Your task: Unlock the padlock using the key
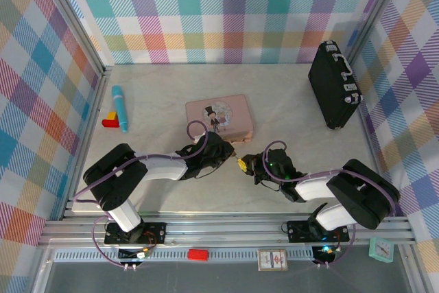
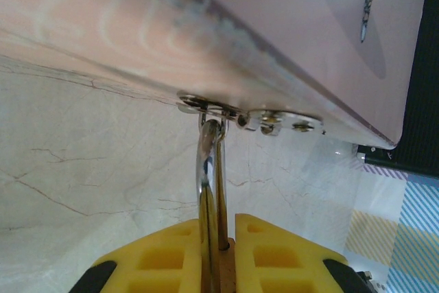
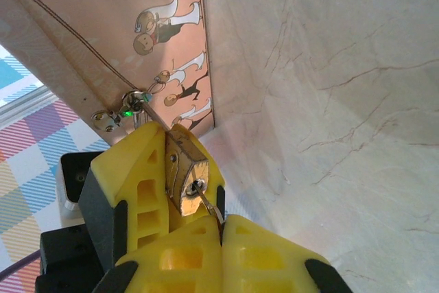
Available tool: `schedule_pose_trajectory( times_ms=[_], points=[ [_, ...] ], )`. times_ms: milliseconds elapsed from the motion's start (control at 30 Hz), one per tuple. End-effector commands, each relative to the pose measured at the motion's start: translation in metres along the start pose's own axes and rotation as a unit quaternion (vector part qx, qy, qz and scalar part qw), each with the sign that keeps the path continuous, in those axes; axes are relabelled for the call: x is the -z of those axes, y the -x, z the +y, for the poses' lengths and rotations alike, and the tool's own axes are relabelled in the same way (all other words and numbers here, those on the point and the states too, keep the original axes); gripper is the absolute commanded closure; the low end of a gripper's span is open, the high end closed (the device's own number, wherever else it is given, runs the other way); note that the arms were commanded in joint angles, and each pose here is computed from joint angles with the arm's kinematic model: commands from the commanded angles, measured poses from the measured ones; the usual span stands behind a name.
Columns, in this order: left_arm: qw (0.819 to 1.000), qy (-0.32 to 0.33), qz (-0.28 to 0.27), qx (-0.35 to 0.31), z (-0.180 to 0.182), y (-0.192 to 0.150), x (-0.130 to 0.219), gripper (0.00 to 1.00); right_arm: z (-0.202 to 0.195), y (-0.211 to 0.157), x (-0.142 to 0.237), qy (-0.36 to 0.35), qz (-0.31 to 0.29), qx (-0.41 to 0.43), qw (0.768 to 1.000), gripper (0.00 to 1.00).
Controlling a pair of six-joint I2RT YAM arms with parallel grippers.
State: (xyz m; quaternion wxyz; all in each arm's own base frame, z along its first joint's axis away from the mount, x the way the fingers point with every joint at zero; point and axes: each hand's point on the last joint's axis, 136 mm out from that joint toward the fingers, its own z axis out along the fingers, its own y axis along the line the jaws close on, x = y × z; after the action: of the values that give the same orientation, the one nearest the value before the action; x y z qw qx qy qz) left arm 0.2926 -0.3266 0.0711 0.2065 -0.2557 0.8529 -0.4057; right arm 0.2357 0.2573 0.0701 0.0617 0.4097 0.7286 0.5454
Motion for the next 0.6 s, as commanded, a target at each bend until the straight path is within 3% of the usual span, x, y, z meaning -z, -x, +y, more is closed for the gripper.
schedule_pose_trajectory(
  times_ms=[0,567],
  points=[
    [0.996,-0.082,0.023,-0.005,-0.0485,-0.0138,0.0129,1.00,0.0024,0.0023,0.0029,0.014,-0.007,-0.008,1.000,1.00],
    [0.995,-0.094,0.017,0.000,-0.0554,-0.0114,0.0128,1.00,0.0032,0.0030,0.0067,0.020,-0.011,-0.011,1.000,1.00]
  ],
)
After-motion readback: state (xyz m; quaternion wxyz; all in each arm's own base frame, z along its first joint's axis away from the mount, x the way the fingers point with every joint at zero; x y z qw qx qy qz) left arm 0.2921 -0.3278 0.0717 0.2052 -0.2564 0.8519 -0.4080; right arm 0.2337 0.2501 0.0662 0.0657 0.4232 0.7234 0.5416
